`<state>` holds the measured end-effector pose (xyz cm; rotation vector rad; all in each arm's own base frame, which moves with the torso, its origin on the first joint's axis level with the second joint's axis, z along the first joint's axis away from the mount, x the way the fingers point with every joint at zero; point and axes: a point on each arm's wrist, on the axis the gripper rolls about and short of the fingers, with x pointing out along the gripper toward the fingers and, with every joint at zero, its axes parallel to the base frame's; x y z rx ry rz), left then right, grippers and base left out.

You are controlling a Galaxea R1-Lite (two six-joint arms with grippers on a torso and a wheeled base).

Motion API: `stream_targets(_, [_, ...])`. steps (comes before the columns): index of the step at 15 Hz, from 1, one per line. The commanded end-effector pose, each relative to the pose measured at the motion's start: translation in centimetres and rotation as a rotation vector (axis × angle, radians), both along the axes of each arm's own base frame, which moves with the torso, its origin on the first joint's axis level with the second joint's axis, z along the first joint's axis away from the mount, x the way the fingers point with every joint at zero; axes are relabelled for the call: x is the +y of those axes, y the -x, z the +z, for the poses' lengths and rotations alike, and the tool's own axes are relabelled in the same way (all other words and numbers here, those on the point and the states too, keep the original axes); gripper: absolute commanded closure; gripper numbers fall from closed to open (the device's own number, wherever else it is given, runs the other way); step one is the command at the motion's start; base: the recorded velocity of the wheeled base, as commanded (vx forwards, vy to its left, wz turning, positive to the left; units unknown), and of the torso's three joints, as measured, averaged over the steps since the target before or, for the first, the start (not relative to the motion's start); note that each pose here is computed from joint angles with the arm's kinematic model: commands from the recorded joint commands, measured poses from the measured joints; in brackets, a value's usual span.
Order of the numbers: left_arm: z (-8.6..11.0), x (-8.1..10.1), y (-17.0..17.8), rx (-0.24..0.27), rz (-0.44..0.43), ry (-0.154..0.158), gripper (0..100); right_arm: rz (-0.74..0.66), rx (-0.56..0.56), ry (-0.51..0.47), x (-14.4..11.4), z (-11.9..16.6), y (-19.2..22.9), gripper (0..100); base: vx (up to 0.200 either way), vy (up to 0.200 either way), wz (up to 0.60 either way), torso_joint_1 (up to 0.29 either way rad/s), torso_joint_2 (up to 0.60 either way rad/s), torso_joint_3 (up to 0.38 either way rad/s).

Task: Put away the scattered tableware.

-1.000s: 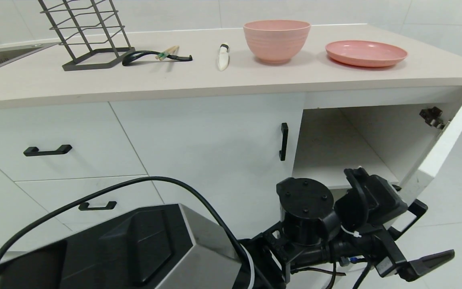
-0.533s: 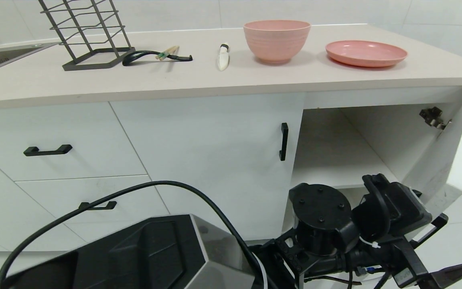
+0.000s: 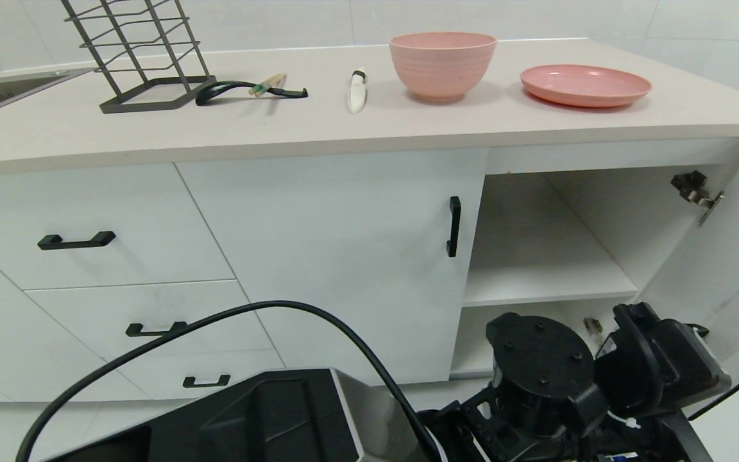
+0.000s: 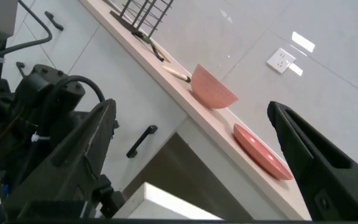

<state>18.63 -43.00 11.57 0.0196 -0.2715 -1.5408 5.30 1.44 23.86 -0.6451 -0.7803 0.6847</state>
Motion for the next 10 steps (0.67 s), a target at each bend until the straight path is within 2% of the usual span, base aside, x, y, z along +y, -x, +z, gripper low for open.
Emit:
stream_targets(1, [-0.2,-0.6,0.7,-0.001,-0.020,0.002,0,0.000,-0.006,0.001,0.0,0.0,0.1,0,0.000,0.000,0.00,0.000,0.00,0.000])
stream_targets(6, [-0.8,-2.8,1.0,-0.016,-0.050,0.044,0,0.001,-0.030,0.003,0.0,0.3,0.5,0,0.000,0.000,0.00,0.000,0.00,0.000])
stream_targets(10, [-1.1,-4.0,1.9,-0.022,-0.075,0.064,0,0.001,-0.055,0.005,0.1,0.6,1.0,0,0.000,0.000,0.00,0.000,0.00,0.000])
